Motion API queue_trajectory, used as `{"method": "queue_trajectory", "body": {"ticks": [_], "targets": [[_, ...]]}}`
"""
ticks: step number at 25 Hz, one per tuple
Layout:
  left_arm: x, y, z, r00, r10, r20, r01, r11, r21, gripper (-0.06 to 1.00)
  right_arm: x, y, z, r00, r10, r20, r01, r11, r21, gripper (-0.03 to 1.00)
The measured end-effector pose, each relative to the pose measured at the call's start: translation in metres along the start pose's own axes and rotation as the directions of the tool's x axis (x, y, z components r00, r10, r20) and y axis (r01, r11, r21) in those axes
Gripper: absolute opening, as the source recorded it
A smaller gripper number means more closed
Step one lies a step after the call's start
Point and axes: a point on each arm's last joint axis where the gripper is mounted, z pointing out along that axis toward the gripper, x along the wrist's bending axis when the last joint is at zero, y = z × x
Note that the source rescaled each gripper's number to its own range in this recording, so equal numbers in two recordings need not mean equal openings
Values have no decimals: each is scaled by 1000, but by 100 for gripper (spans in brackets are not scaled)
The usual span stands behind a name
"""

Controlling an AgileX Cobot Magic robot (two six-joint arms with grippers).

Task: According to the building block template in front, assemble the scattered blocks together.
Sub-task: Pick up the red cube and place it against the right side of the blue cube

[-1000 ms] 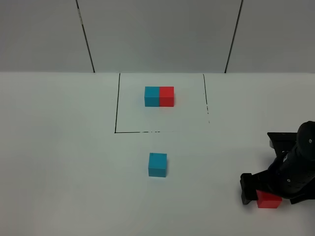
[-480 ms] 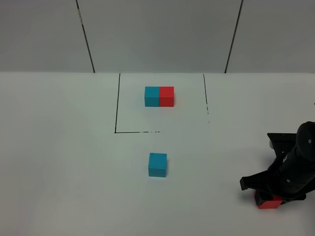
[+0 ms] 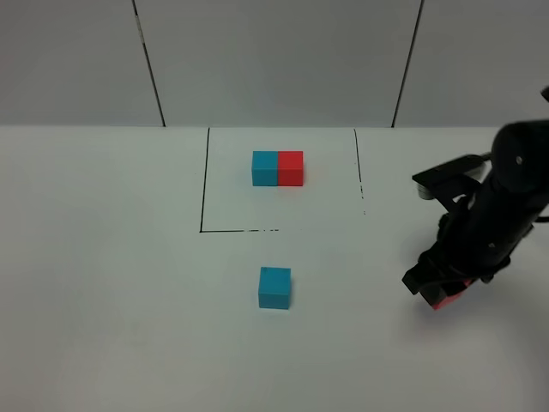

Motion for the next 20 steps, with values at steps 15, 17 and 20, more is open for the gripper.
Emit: {"method": "queue_trajectory", "body": {"ticks": [15, 17, 20], "targets": [[0, 0, 0, 1000, 0, 0, 0, 1000, 0, 70, 66, 83, 39, 712, -702, 20, 687, 702, 191, 2], [0, 0, 0, 1000, 0, 0, 0, 1000, 0, 69, 73, 85, 52, 674, -739, 3, 725, 662, 192, 2], [0, 0, 0, 1000, 0, 0, 0, 1000, 0, 69, 83, 89, 61, 638, -770, -8, 762, 629, 154, 2]]}}
